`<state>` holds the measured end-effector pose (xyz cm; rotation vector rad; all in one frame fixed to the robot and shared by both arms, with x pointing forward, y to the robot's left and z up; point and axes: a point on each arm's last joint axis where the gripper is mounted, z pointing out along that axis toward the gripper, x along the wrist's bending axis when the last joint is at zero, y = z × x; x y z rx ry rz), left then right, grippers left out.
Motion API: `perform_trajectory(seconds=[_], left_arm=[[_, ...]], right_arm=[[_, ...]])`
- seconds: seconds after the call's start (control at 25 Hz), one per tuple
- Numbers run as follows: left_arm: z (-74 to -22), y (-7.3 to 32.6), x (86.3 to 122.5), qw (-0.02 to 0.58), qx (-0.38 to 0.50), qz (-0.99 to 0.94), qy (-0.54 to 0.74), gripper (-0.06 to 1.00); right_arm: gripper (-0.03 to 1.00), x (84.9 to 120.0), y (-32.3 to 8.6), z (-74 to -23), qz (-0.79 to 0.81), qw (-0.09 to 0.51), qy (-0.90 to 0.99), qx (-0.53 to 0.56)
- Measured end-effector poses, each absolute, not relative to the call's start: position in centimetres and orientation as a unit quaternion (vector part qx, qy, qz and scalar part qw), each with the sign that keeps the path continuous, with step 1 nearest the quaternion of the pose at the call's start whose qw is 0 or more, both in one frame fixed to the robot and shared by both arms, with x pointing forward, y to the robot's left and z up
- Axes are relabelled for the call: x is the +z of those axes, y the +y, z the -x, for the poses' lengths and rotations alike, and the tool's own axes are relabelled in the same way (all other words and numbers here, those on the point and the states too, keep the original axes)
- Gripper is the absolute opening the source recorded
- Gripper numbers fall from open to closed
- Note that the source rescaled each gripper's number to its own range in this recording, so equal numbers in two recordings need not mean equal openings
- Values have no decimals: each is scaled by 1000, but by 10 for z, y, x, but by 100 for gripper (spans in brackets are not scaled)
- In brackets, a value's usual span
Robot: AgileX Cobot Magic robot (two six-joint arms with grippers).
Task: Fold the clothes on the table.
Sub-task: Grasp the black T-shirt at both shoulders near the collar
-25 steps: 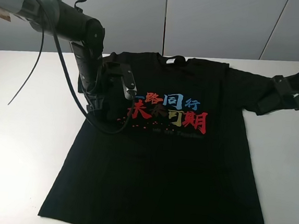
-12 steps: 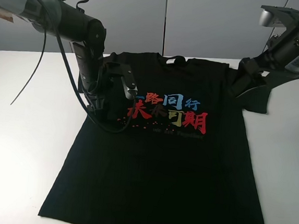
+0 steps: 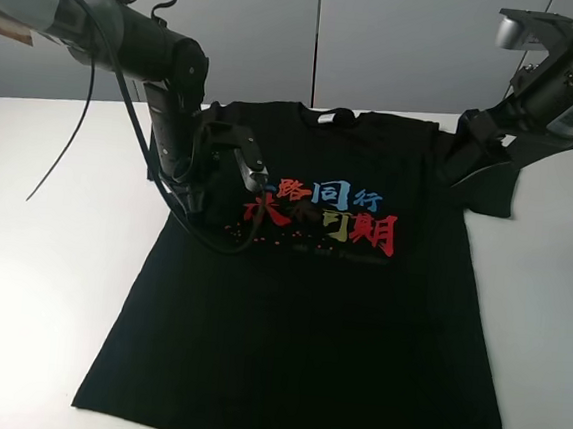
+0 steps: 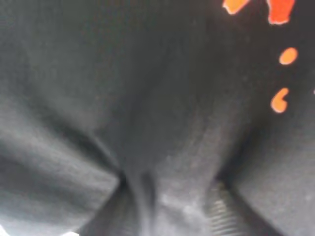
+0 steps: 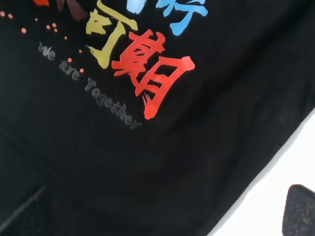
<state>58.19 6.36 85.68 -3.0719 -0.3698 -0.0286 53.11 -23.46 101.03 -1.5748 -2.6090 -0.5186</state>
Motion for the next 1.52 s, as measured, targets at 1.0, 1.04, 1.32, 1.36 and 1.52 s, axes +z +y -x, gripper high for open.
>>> perform_trajectory(seconds=[1.0, 1.04, 1.32, 1.36, 1.52], left_arm=[[-591, 58, 863, 28, -13, 990, -139, 0], [-591, 58, 863, 28, -13, 990, -139, 0], [-591, 57, 864, 28, -15, 990, -138, 0], [-591, 57, 864, 28, -15, 990, -138, 0], [-592, 57, 864, 28, -16, 990, -135, 0]], right_arm=[[100, 943, -211, -563, 377, 45, -923, -60], [100, 939, -211, -568, 364, 41, -929, -56], [100, 906, -212, -582, 296, 27, -954, -26], [100, 901, -213, -583, 293, 27, -955, -23], [100, 885, -213, -585, 278, 36, -960, -13]])
